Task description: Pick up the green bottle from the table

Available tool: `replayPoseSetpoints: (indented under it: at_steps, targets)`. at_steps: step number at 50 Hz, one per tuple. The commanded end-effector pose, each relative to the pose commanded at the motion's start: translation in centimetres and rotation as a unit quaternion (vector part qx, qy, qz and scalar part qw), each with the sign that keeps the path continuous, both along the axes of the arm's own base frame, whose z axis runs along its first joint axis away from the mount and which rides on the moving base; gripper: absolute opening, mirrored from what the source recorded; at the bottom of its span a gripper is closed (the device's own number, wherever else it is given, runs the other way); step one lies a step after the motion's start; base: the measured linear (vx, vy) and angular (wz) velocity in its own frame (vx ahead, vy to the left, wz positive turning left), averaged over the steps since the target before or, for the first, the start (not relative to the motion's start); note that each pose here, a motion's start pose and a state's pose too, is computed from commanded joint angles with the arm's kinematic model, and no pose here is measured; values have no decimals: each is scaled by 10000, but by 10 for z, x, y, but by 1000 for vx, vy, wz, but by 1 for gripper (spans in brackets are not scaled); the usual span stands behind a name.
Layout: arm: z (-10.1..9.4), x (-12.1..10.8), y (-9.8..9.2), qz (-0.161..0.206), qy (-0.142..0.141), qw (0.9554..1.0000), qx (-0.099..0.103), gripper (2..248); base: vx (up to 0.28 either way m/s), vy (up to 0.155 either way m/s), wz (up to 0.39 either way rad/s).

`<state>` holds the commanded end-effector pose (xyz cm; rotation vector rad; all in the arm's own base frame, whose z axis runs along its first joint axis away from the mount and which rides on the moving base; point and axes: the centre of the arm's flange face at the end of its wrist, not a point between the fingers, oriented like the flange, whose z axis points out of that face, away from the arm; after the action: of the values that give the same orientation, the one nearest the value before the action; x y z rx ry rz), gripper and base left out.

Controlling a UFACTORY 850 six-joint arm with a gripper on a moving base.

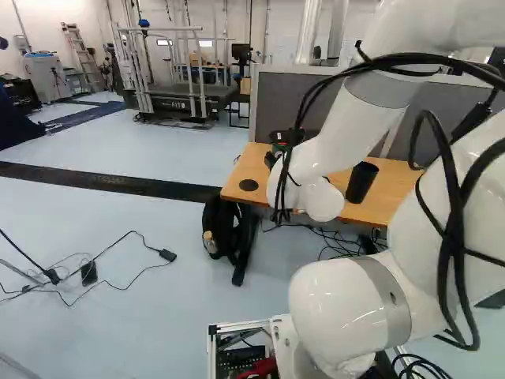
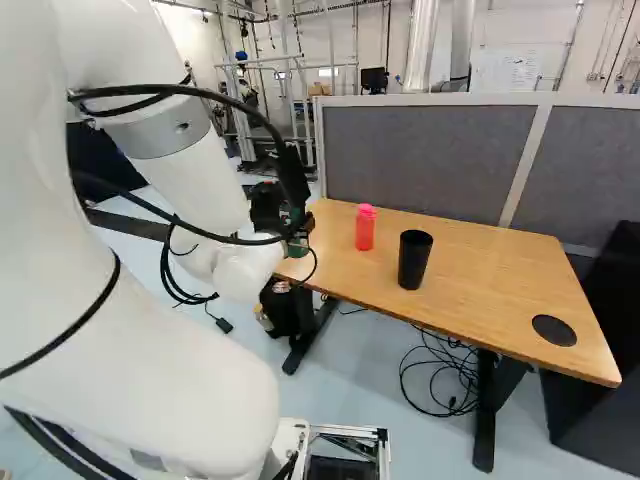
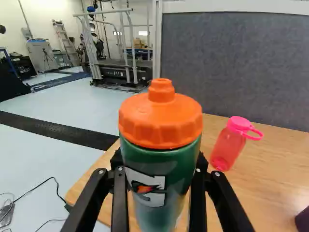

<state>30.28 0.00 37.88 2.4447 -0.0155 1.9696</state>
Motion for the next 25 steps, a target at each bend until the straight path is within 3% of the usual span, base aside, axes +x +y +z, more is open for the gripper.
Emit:
replayPoseSetpoints:
  at_steps: [25]
  targets:
    - [-10, -25, 0, 36, 443, 9990, -14, 113, 0, 0, 0]
